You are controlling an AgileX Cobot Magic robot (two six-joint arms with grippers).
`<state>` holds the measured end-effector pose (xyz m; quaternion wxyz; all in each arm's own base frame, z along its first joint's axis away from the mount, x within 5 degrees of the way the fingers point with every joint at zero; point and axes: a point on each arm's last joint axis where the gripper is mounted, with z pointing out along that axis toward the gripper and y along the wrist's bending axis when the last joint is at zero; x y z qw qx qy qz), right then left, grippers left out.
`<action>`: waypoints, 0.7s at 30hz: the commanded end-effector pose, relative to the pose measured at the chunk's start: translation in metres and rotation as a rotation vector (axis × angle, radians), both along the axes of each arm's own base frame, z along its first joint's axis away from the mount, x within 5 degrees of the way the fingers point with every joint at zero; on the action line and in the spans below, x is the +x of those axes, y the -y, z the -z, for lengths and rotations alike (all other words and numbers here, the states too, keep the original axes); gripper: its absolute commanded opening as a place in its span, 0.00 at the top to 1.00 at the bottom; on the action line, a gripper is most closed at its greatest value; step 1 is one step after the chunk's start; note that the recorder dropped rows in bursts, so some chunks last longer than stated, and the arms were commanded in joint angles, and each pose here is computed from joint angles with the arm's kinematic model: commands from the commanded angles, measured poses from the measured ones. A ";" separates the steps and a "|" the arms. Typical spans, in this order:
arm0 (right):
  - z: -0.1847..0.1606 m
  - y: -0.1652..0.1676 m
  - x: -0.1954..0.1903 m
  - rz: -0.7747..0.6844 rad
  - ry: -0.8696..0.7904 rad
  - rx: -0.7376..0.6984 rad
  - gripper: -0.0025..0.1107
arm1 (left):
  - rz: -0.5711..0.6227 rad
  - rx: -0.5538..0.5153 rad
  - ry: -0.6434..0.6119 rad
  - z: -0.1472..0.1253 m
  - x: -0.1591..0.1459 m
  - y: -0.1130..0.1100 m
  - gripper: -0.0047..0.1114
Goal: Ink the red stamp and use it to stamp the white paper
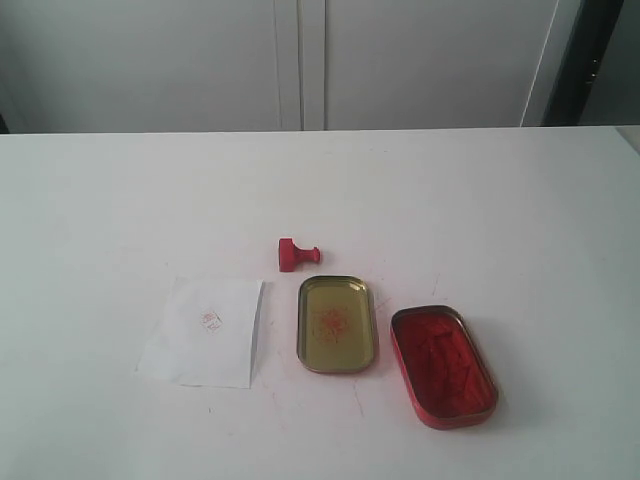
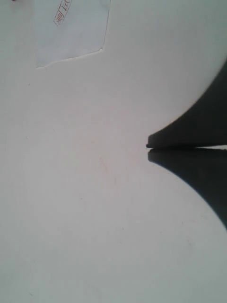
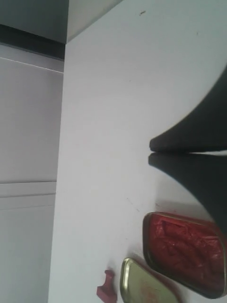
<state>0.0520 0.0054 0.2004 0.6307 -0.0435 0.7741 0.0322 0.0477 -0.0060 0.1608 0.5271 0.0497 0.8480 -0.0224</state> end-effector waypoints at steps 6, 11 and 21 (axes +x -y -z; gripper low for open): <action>0.018 0.000 0.001 0.001 -0.052 -0.012 0.98 | -0.001 -0.002 -0.021 0.004 -0.001 0.000 0.96; 0.018 0.000 0.001 0.001 -0.051 -0.012 0.98 | -0.001 -0.002 -0.021 0.004 -0.001 0.000 0.96; 0.018 0.000 0.001 0.001 -0.051 -0.012 0.98 | -0.001 -0.002 -0.021 0.004 -0.001 0.000 0.96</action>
